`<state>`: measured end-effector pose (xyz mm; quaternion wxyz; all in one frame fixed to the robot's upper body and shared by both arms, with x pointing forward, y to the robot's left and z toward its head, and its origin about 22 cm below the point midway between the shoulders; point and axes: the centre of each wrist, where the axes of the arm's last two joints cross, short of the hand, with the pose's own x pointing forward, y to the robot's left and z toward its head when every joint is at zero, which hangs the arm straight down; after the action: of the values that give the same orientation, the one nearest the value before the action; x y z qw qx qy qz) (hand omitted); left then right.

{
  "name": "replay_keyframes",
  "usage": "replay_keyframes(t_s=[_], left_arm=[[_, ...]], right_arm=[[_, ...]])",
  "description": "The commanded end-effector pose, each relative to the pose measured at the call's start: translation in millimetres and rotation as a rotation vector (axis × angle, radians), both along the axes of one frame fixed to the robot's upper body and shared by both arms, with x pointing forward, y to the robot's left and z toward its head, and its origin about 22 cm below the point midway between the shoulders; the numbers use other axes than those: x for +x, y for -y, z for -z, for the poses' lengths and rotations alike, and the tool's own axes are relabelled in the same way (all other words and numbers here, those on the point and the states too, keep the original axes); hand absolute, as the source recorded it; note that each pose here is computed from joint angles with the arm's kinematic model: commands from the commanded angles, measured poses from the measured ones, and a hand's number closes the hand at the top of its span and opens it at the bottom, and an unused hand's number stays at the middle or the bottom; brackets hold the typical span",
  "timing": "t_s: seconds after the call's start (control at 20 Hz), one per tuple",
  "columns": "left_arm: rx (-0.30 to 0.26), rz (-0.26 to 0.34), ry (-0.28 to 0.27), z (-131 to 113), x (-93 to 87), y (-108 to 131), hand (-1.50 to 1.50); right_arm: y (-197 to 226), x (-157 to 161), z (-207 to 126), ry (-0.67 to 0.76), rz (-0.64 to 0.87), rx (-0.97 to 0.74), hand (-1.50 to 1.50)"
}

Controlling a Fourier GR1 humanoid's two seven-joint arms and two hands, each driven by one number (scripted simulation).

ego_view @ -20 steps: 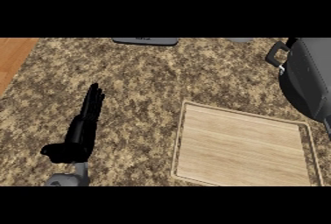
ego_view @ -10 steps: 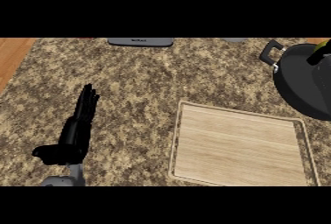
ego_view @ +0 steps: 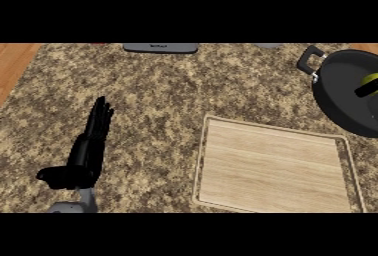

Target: Pick the pear from the tray and place it in the pot

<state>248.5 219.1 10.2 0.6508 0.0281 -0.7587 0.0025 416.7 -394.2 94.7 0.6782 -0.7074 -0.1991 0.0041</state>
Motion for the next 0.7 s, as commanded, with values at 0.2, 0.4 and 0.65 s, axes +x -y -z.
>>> replay_keyframes(t_s=[0.2,0.4,0.65], left_arm=[[0.006,0.008,0.023,-4.1,-1.5,0.0,0.00],[-0.015,-0.004,-0.004,-6.6,-5.2,3.8,0.00],[-0.014,-0.027,-0.013,9.8,-6.4,-2.2,0.00]], right_arm=[[20.6,-28.1,42.8,-0.061,0.149,0.240,-1.50],[32.9,-33.3,36.3,0.173,0.008,0.202,-1.50],[21.6,-18.6,8.1,0.593,0.003,0.054,-1.50]])
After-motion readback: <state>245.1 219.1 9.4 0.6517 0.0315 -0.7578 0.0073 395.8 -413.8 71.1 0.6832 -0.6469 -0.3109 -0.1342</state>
